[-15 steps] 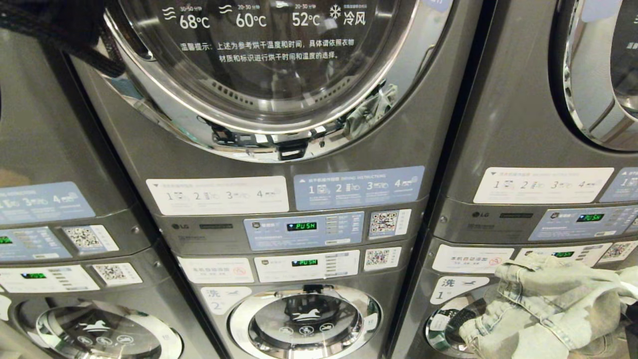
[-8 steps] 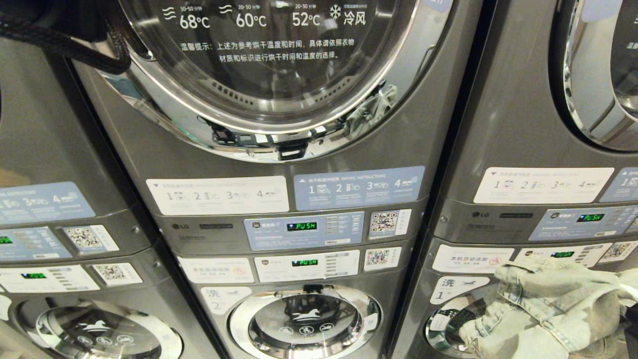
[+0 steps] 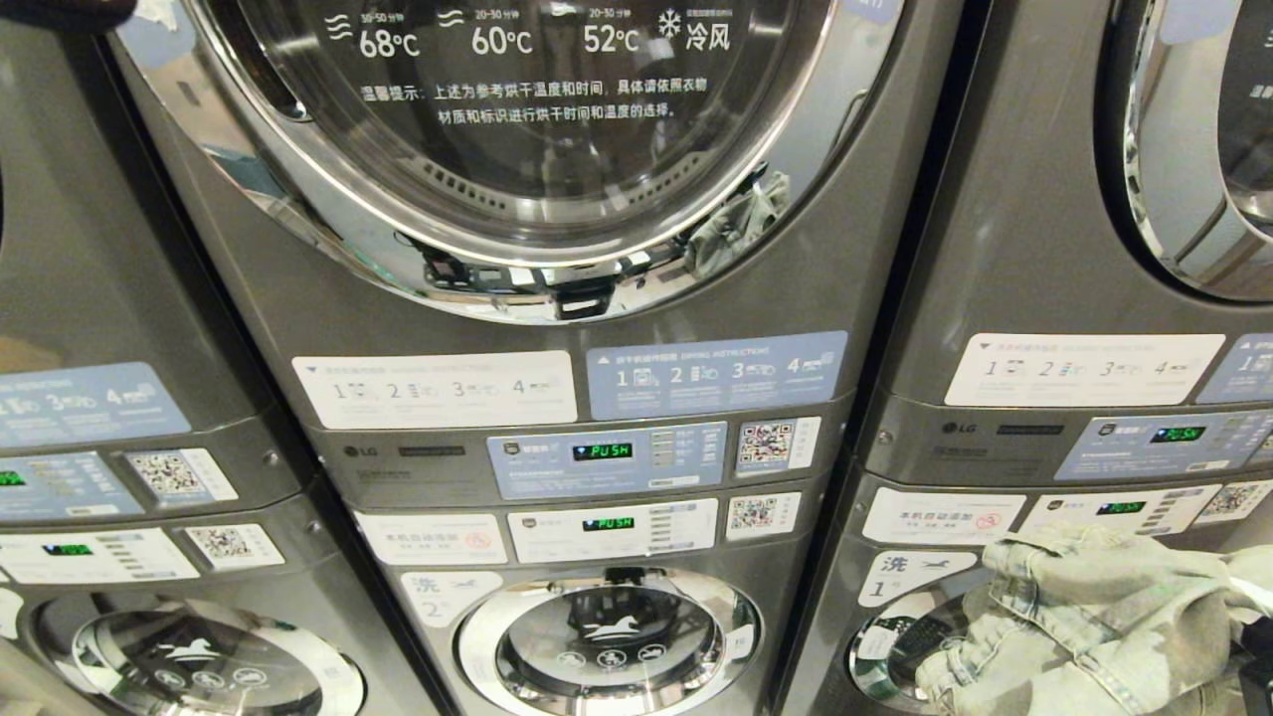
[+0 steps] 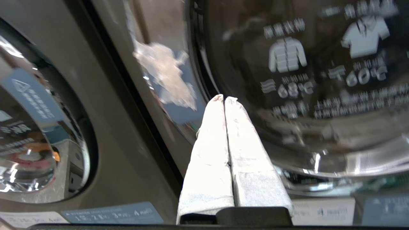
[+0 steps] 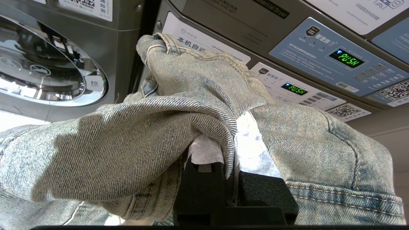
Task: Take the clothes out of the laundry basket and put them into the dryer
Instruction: Open the dryer
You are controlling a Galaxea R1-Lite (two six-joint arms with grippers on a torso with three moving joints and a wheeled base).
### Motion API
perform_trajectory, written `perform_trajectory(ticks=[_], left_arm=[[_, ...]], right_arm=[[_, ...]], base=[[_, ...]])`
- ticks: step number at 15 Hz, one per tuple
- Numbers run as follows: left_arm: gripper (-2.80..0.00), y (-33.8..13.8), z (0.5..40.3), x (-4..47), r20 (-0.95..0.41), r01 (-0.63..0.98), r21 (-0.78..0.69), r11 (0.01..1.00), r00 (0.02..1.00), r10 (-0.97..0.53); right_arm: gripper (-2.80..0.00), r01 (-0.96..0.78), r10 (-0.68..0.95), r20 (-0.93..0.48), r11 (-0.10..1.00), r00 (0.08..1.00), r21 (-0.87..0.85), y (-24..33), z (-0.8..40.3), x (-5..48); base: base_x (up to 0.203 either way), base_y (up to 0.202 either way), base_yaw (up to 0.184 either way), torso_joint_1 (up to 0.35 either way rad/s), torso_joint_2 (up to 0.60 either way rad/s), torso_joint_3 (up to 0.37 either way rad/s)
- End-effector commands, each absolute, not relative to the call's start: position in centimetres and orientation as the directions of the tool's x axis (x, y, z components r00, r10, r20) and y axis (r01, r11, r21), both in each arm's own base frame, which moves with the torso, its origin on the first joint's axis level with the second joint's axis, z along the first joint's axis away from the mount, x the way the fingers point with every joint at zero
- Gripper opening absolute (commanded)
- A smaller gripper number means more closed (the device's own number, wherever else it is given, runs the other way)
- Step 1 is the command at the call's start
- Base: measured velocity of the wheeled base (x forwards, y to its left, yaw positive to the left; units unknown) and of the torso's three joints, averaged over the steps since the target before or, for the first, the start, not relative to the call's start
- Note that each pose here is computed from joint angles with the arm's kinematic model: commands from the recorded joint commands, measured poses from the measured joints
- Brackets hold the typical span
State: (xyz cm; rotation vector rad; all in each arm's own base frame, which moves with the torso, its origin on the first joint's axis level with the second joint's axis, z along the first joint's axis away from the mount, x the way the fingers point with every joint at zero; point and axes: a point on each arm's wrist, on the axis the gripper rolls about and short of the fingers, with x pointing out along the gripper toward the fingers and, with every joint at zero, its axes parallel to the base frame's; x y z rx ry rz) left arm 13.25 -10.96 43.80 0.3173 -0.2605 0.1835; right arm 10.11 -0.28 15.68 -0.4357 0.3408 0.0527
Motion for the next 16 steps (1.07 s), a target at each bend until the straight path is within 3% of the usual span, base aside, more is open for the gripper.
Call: perform_trajectory(ticks=[1, 6, 9, 11, 16], left_arm=[[-2.8, -10.5, 44.3, 12.8, 0.31, -0.237, 0.264, 0.935, 0.939, 0.15], [-2.8, -10.8, 44.2, 13.2, 0.291, -0.287, 0.291, 0.913, 0.935, 0.201], [-2.8, -10.8, 43.8, 13.4, 0.225, -0.397, 0.457, 0.796, 0.917, 0.328], [-2.8, -11.1, 42.7, 14.1, 0.203, -0.399, 0.499, 0.769, 0.917, 0.343], [-2.8, -11.2, 43.2, 14.3, 0.192, -0.439, 0.465, 0.768, 0.898, 0.397]], right_arm=[[-2.8, -0.124, -0.021, -0.335, 0.905, 0.942, -0.407, -0.3, 15.6, 10.1], [-2.8, -0.126, -0.021, -0.34, 0.905, 0.94, -0.405, -0.3, 15.5, 10.1], [-2.8, -0.126, -0.021, -0.34, 0.905, 0.94, -0.405, -0.3, 15.5, 10.1], [-2.8, -0.126, -0.021, -0.341, 0.905, 0.94, -0.405, -0.3, 15.5, 10.1], [-2.8, -0.119, -0.024, -0.33, 0.905, 0.944, -0.408, -0.3, 15.5, 10.1]], base=[[0.0, 0.0, 0.0, 0.0, 0.0, 0.0], [0.0, 0.0, 0.0, 0.0, 0.0, 0.0], [0.0, 0.0, 0.0, 0.0, 0.0, 0.0], [0.0, 0.0, 0.0, 0.0, 0.0, 0.0], [0.0, 0.0, 0.0, 0.0, 0.0, 0.0]])
